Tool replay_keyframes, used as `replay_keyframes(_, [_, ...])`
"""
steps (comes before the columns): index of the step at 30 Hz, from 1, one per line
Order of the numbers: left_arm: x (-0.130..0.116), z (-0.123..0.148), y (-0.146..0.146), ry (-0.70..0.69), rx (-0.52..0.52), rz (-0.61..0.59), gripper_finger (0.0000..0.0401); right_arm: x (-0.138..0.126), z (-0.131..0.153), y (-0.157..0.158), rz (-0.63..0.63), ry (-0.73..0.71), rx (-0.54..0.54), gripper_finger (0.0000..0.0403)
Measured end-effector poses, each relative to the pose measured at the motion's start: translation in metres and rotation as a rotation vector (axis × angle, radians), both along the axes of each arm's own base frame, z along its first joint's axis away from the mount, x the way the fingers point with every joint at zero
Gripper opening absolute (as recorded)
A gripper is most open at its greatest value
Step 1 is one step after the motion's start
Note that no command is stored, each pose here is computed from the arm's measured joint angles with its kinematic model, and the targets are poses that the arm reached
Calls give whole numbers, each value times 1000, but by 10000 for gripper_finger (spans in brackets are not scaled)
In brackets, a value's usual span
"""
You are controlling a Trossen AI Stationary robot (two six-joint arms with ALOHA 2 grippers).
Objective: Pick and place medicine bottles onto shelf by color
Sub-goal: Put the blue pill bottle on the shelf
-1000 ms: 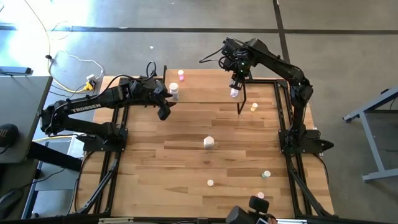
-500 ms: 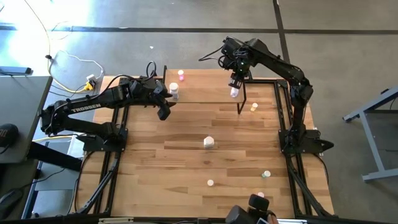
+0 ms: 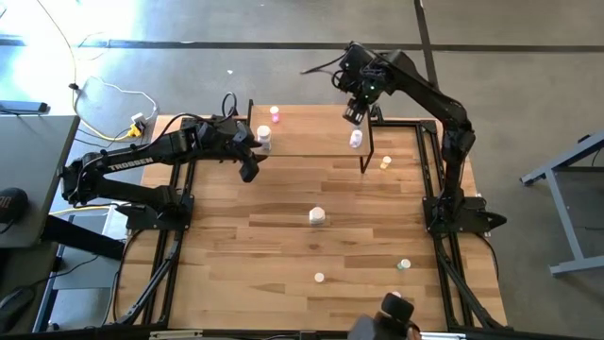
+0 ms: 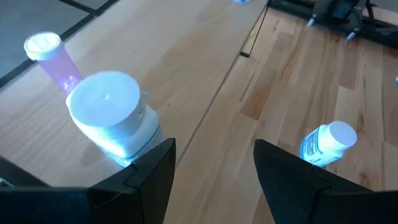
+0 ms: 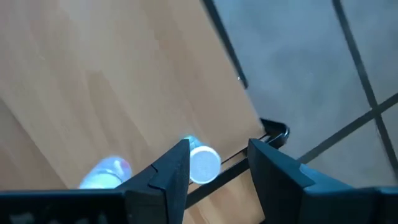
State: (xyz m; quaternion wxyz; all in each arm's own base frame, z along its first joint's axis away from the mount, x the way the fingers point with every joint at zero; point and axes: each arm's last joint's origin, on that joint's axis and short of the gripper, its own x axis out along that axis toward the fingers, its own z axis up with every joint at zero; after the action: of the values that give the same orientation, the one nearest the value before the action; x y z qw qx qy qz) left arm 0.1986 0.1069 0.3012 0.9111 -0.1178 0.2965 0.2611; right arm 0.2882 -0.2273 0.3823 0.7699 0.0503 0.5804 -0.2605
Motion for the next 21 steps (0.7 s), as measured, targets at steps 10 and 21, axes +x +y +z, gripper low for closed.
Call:
replay_keyframes(10, [17, 18, -9, -170, 152, -150, 207, 11, 34, 32, -71, -160, -13, 154])
replay_keyframes(21, [25, 23, -24, -243, 133, -336, 222, 31, 51, 91, -99, -277, 18, 154])
